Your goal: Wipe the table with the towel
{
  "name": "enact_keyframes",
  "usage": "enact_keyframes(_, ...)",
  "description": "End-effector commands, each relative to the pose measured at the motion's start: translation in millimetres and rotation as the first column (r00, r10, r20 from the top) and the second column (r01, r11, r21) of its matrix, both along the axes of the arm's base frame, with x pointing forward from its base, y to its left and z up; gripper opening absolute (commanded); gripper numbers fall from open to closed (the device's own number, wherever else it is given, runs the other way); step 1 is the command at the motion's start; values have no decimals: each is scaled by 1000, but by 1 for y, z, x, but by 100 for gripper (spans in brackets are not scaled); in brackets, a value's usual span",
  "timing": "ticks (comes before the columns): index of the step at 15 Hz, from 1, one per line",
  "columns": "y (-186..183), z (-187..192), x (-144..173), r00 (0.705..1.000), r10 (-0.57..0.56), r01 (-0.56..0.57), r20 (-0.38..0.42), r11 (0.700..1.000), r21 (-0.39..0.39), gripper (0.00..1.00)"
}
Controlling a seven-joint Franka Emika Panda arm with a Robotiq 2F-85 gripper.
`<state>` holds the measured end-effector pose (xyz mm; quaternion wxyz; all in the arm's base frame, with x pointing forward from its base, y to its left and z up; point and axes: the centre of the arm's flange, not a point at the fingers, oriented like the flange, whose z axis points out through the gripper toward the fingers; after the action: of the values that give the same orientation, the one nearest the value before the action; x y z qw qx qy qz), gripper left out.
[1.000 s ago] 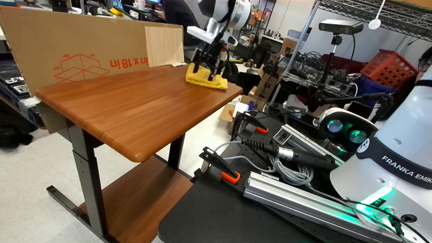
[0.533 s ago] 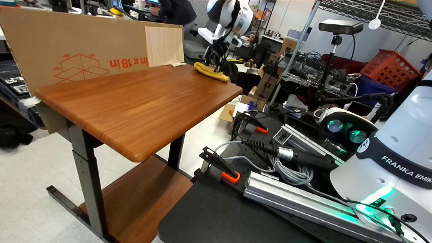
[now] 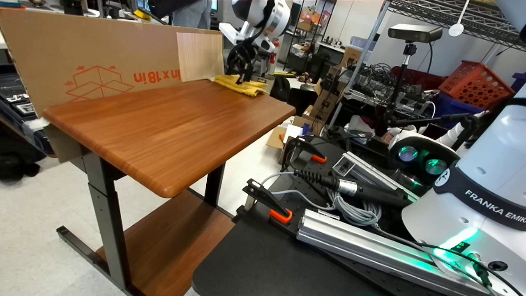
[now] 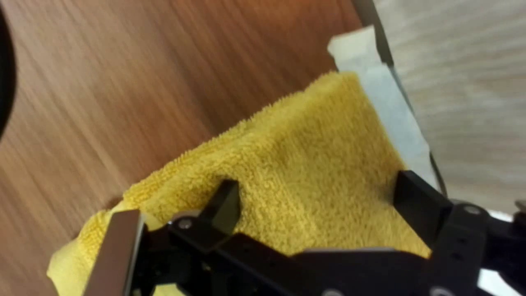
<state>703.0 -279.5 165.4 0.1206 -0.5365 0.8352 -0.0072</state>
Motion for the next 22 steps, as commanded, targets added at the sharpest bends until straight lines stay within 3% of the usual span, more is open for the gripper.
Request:
enact_keyframes(1,75,7,1,986,163,-166,45,985,54,100)
enact_keyframes(4,138,-10,-8,947,321,-321,25,939,124,100)
enact_keyframes(7,177,-27,-20,908,420,-415,-1,897,150,100)
enact_keyframes(10,184,-3,-26,886,463,-464,41,877,127,100)
enact_keyframes(16,181,108,-56,829,521,-534,205,845,14,100)
enact_keyframes(17,178,68,-17,848,509,-519,151,854,35,100)
enact_keyframes(19,177,88,-21,843,513,-523,162,852,27,100)
enact_keyframes(22,177,70,-23,847,512,-522,143,852,41,100)
